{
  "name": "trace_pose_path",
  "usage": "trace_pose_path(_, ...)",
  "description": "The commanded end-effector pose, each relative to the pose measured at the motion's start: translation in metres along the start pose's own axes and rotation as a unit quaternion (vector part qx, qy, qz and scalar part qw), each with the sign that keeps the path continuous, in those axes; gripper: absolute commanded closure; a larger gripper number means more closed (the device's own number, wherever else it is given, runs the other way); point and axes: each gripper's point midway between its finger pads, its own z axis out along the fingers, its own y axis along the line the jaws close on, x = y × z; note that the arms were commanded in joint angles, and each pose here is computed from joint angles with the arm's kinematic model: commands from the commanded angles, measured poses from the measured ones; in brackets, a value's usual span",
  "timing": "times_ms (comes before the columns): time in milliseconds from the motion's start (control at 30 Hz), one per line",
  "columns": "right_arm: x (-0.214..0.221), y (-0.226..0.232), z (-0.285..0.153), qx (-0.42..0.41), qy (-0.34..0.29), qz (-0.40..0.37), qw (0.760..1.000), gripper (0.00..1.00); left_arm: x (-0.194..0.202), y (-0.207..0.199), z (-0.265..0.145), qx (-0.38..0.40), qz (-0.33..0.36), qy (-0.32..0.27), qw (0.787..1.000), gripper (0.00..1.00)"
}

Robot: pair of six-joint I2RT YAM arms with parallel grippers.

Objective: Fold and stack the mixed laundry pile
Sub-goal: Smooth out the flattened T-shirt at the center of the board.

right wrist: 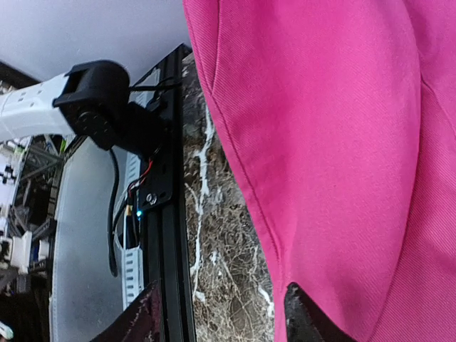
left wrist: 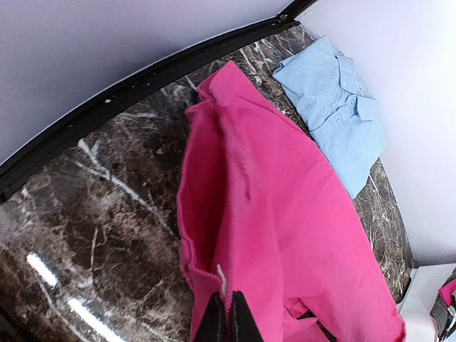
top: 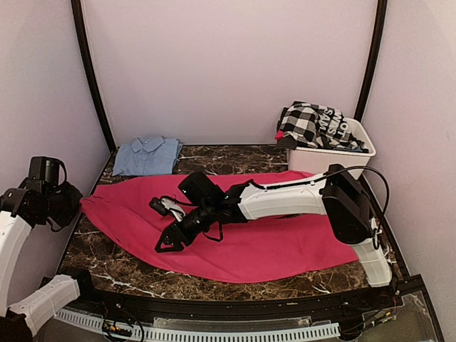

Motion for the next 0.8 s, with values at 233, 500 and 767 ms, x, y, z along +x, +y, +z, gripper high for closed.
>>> trace_pose_path(233,-0.038,-0.061,-0.136,0.083,-0.081,0.028,0.993,0.32,0.030,0.096,-0.069,-0.143,-0.070,0.016,0.987,0.64)
trace_pose_path(500,0.032,-0.173,-0.211,0.254,-0.041,0.102,0.961,0.35,0.026,0.016,-0.023,0.002,0.033,0.058,0.998,0.30)
trace_pose_path(767,0.121,-0.205,-0.218,0.291,0.006,0.181,0.939,0.38,0.059,-0.040,0.053,0.093,0.087,0.137,0.982,0.32)
